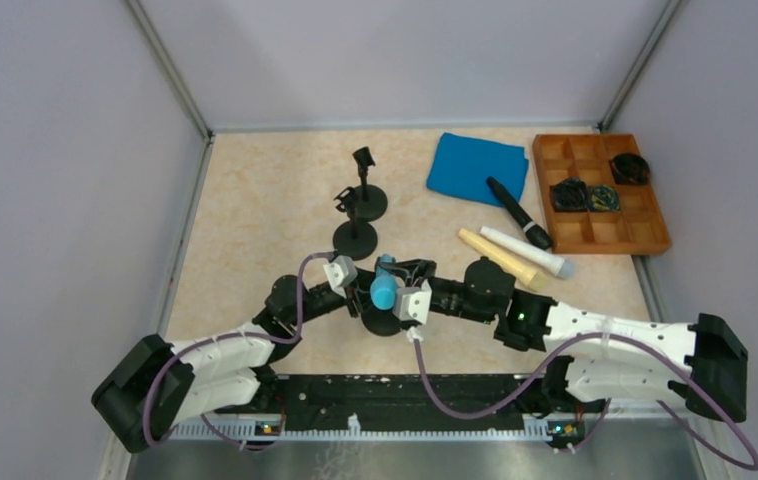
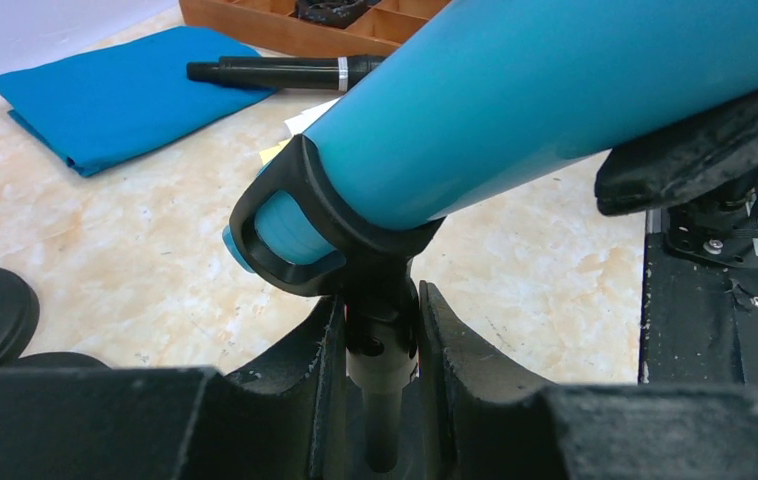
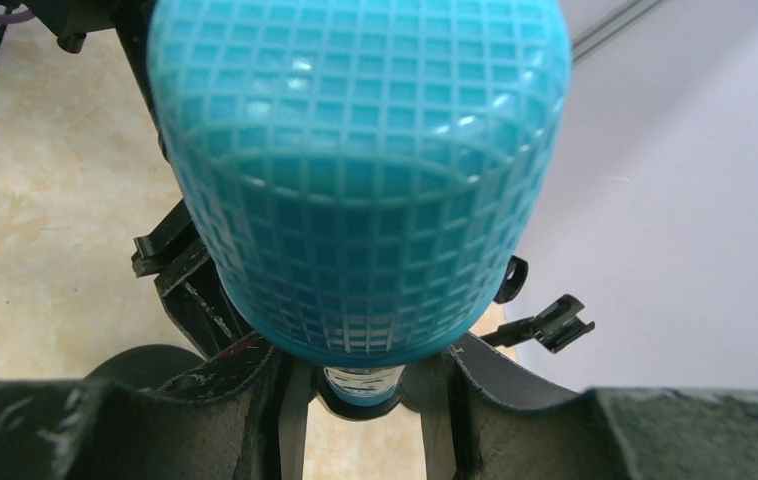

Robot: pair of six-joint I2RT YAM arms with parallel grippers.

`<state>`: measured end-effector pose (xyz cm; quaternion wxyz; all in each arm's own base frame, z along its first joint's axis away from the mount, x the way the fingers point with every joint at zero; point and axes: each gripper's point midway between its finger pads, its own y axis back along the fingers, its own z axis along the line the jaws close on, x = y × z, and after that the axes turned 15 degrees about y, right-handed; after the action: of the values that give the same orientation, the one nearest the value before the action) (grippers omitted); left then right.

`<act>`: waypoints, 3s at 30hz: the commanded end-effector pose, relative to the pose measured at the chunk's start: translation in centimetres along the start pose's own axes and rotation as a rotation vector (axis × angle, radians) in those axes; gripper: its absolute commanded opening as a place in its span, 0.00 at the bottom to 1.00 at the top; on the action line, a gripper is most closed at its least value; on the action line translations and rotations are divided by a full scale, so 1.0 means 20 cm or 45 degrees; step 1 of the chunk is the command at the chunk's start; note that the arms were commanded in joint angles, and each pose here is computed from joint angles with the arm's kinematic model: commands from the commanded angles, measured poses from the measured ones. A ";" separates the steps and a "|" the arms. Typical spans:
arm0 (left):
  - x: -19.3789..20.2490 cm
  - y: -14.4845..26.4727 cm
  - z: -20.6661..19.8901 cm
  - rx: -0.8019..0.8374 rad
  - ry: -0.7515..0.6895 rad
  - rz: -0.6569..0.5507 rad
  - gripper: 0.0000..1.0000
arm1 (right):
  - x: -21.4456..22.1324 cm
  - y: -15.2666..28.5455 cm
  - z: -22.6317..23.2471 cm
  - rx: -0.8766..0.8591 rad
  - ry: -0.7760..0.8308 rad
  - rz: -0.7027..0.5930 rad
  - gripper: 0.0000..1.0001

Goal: Attach the microphones to the stand

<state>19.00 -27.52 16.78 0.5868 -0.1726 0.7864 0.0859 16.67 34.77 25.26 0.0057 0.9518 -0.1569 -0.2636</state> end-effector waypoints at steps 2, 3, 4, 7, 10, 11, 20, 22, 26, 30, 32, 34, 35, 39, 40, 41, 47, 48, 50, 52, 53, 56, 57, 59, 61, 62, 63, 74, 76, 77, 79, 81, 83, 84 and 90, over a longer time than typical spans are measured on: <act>-0.21 0.01 -0.19 0.210 -0.214 -0.181 0.00 | 0.61 0.22 0.42 -0.317 0.111 0.618 0.00; -0.21 0.01 -0.19 0.211 -0.215 -0.181 0.00 | 0.62 0.23 0.43 -0.325 0.128 0.636 0.00; -0.21 0.01 -0.19 0.214 -0.214 -0.179 0.00 | 0.63 0.23 0.43 -0.329 0.140 0.648 0.00; -0.21 0.01 -0.19 0.223 -0.213 -0.177 0.00 | 0.67 0.24 0.44 -0.337 0.174 0.685 0.00; -0.21 0.01 -0.20 0.232 -0.209 -0.182 0.00 | 0.70 0.25 0.46 -0.363 0.197 0.724 0.00; -0.21 0.01 -0.20 0.235 -0.207 -0.181 0.00 | 0.71 0.25 0.47 -0.374 0.202 0.735 0.00; -0.20 0.01 -0.20 0.227 -0.195 -0.181 0.00 | 0.72 0.27 0.50 -0.420 0.198 0.755 0.00; -0.21 0.01 -0.19 0.217 -0.190 -0.187 0.00 | 0.75 0.29 0.50 -0.428 0.231 0.788 0.00; -0.22 0.02 -0.19 0.214 -0.190 -0.198 0.00 | 0.81 0.34 0.55 -0.504 0.273 0.869 0.00; -0.22 0.02 -0.20 0.216 -0.187 -0.198 0.00 | 0.81 0.34 0.57 -0.506 0.229 0.856 0.00; -0.21 0.02 -0.19 0.215 -0.182 -0.194 0.00 | 0.77 0.31 0.55 -0.473 0.192 0.808 0.00; -0.21 0.02 -0.19 0.214 -0.177 -0.188 0.00 | 0.73 0.28 0.51 -0.424 0.157 0.754 0.00; -0.21 0.02 -0.19 0.213 -0.176 -0.187 0.00 | 0.70 0.27 0.49 -0.403 0.145 0.730 0.00; -0.21 0.02 -0.19 0.207 -0.173 -0.191 0.00 | 0.58 0.20 0.36 -0.289 0.107 0.587 0.00; -0.21 0.02 -0.19 0.205 -0.171 -0.189 0.00 | 0.53 0.17 0.33 -0.259 0.087 0.535 0.00; -0.21 0.01 -0.18 0.204 -0.170 -0.186 0.00 | 0.49 0.15 0.29 -0.225 0.072 0.482 0.06; -0.19 0.01 -0.17 0.185 -0.157 -0.171 0.00 | 0.18 0.07 0.04 0.004 -0.024 0.136 0.45; -0.19 0.01 -0.17 0.184 -0.154 -0.170 0.00 | 0.13 0.06 0.01 0.032 -0.034 0.069 0.52; -0.18 0.01 -0.16 0.182 -0.149 -0.164 0.00 | 0.05 0.05 -0.05 0.085 -0.041 -0.025 0.55; -0.18 0.00 -0.16 0.183 -0.144 -0.162 0.00 | -0.01 0.04 -0.10 0.127 -0.039 -0.086 0.58; -0.18 0.00 -0.16 0.182 -0.143 -0.161 0.00 | -0.04 0.04 -0.12 0.140 -0.034 -0.117 0.59; -0.18 0.00 -0.16 0.180 -0.144 -0.161 0.00 | -0.12 0.05 -0.17 0.178 -0.025 -0.196 0.62; -0.19 0.00 -0.16 0.178 -0.143 -0.160 0.00 | -0.14 0.06 -0.18 0.186 -0.023 -0.225 0.63; -0.18 0.00 -0.15 0.173 -0.141 -0.159 0.00 | -0.20 0.07 -0.20 0.181 -0.015 -0.280 0.63; -0.19 0.00 -0.15 0.171 -0.139 -0.158 0.00 | -0.24 0.08 -0.20 0.165 -0.004 -0.326 0.63; -0.19 0.00 -0.15 0.169 -0.140 -0.160 0.00 | -0.26 0.08 -0.20 0.161 0.003 -0.342 0.63; -0.18 0.00 -0.15 0.167 -0.138 -0.157 0.00 | -0.28 0.08 -0.20 0.156 0.011 -0.355 0.63; -0.17 0.00 -0.14 0.157 -0.131 -0.148 0.00 | -0.36 0.06 -0.16 0.092 0.046 -0.422 0.59; -0.17 0.00 -0.14 0.157 -0.131 -0.149 0.00 | -0.34 0.04 -0.14 0.084 0.048 -0.401 0.53; -0.18 0.00 -0.14 0.159 -0.131 -0.151 0.00 | -0.33 0.03 -0.14 0.079 0.048 -0.387 0.46; -0.18 0.00 -0.15 0.160 -0.132 -0.151 0.00 | -0.30 0.02 -0.13 0.075 0.050 -0.352 0.24; -0.18 0.00 -0.15 0.161 -0.134 -0.154 0.00 | -0.26 0.02 -0.11 0.065 0.059 -0.304 0.00; -0.18 0.01 -0.15 0.163 -0.140 -0.160 0.00 | -0.18 0.01 -0.06 0.030 0.085 -0.227 0.00; -0.18 0.01 -0.15 0.166 -0.146 -0.161 0.00 | -0.12 0.01 -0.03 0.006 0.108 -0.174 0.00; -0.19 0.02 -0.16 0.172 -0.172 -0.169 0.00 | 0.19 0.08 0.11 -0.118 0.061 0.032 0.00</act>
<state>17.90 -27.51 16.61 0.5968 -0.1547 0.7836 0.0761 13.77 35.22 26.90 -0.0100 0.9709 -0.0509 -0.2340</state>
